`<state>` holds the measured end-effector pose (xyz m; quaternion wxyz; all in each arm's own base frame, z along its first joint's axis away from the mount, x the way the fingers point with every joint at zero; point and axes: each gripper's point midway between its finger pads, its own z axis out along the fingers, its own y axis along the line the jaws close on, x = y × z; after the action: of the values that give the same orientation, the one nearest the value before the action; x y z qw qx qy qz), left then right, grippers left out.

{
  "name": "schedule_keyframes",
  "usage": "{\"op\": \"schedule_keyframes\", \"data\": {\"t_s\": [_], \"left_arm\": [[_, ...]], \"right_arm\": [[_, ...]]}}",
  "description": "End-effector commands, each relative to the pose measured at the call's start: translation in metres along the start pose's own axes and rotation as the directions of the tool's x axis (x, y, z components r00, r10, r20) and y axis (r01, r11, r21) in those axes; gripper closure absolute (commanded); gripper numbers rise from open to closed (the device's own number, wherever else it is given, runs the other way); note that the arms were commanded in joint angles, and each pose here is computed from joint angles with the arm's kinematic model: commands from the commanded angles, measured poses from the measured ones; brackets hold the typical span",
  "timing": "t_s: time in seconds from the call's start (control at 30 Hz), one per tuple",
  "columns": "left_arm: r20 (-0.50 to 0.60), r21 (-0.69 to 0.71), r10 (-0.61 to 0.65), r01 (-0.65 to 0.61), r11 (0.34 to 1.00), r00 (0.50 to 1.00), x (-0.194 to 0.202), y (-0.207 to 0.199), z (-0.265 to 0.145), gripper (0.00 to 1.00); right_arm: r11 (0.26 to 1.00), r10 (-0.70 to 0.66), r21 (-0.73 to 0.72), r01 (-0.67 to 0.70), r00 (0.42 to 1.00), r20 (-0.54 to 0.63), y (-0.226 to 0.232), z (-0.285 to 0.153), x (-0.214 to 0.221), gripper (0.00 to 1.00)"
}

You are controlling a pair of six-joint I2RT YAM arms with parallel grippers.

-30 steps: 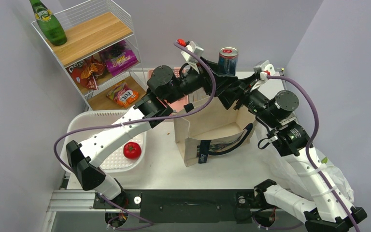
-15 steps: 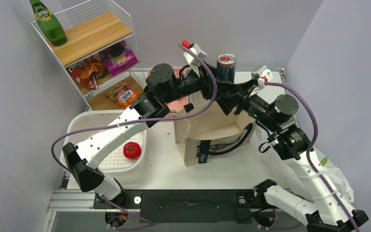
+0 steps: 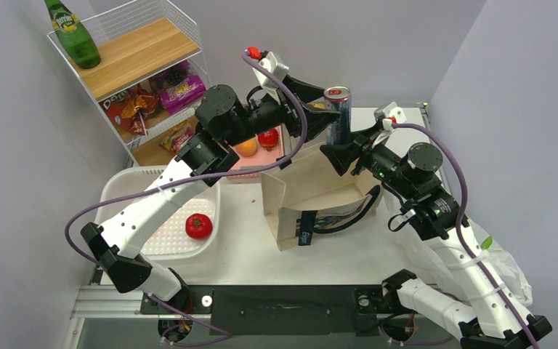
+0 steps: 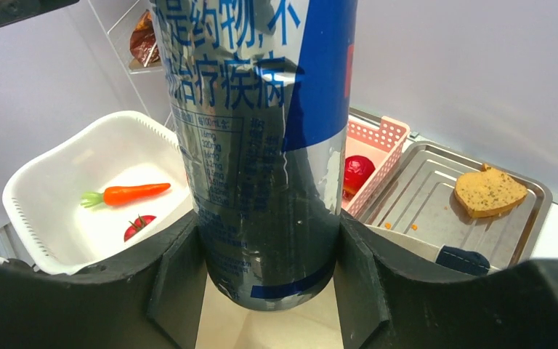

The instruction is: Untie the knot of the grocery bags and take out the mixed food

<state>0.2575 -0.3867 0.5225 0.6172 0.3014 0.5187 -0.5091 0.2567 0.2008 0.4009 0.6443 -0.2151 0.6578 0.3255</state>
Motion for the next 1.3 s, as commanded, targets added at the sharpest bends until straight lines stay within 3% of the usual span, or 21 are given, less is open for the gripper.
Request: {"op": "schedule_keyframes", "data": {"t_s": [0.0, 0.37, 0.63, 0.77, 0.93, 1.0, 1.03, 1.07, 1.1, 1.13, 1.27], "left_arm": [[0.071, 0.054, 0.006, -0.010, 0.998, 0.997, -0.036, -0.017, -0.005, 0.32], [0.015, 0.025, -0.125, 0.125, 0.992, 0.992, -0.018, -0.009, 0.003, 0.26], [0.016, 0.018, -0.132, 0.132, 0.991, 0.991, -0.017, -0.006, 0.006, 0.27], [0.049, 0.032, -0.153, 0.152, 0.988, 0.987, -0.026, -0.007, 0.004, 0.40], [0.082, 0.057, -0.165, 0.160, 0.985, 0.983, -0.034, -0.010, 0.000, 0.40], [0.079, 0.054, -0.149, 0.145, 0.988, 0.986, -0.033, -0.009, -0.001, 0.63], [0.083, 0.044, -0.144, 0.141, 0.989, 0.986, -0.035, -0.007, -0.002, 0.80], [0.081, 0.038, -0.136, 0.133, 0.990, 0.987, -0.035, -0.006, -0.002, 0.88], [0.090, 0.023, -0.124, 0.123, 0.992, 0.988, -0.038, -0.001, -0.004, 0.99], [0.100, 0.012, -0.099, 0.099, 0.995, 0.990, -0.042, 0.002, -0.005, 1.00], [0.141, -0.148, 0.053, -0.032, 0.989, 0.989, -0.065, 0.042, -0.013, 1.00]], "right_arm": [[0.998, -0.050, -0.032, 0.056, 0.984, 0.168, 0.011, -0.006, -0.046, 1.00], [0.992, -0.098, -0.059, 0.113, 0.971, 0.216, 0.019, -0.008, -0.052, 1.00], [0.988, -0.122, -0.070, 0.141, 0.967, 0.225, 0.024, -0.008, -0.053, 1.00], [0.986, -0.127, -0.076, 0.146, 0.970, 0.209, 0.025, -0.006, -0.048, 1.00], [0.984, -0.130, -0.097, 0.151, 0.973, 0.189, 0.027, -0.003, -0.040, 1.00], [0.983, -0.127, -0.109, 0.149, 0.974, 0.185, 0.029, -0.002, -0.039, 1.00], [0.983, -0.125, -0.112, 0.147, 0.976, 0.180, 0.029, -0.002, -0.038, 0.92], [0.983, -0.125, -0.111, 0.146, 0.976, 0.177, 0.029, -0.001, -0.038, 0.83], [0.984, -0.124, -0.106, 0.143, 0.978, 0.168, 0.028, -0.002, -0.039, 0.61], [0.985, -0.125, -0.101, 0.140, 0.982, 0.142, 0.026, -0.001, -0.033, 0.46], [0.989, -0.137, -0.043, 0.143, 0.983, 0.123, 0.016, -0.003, -0.036, 0.27]]}}
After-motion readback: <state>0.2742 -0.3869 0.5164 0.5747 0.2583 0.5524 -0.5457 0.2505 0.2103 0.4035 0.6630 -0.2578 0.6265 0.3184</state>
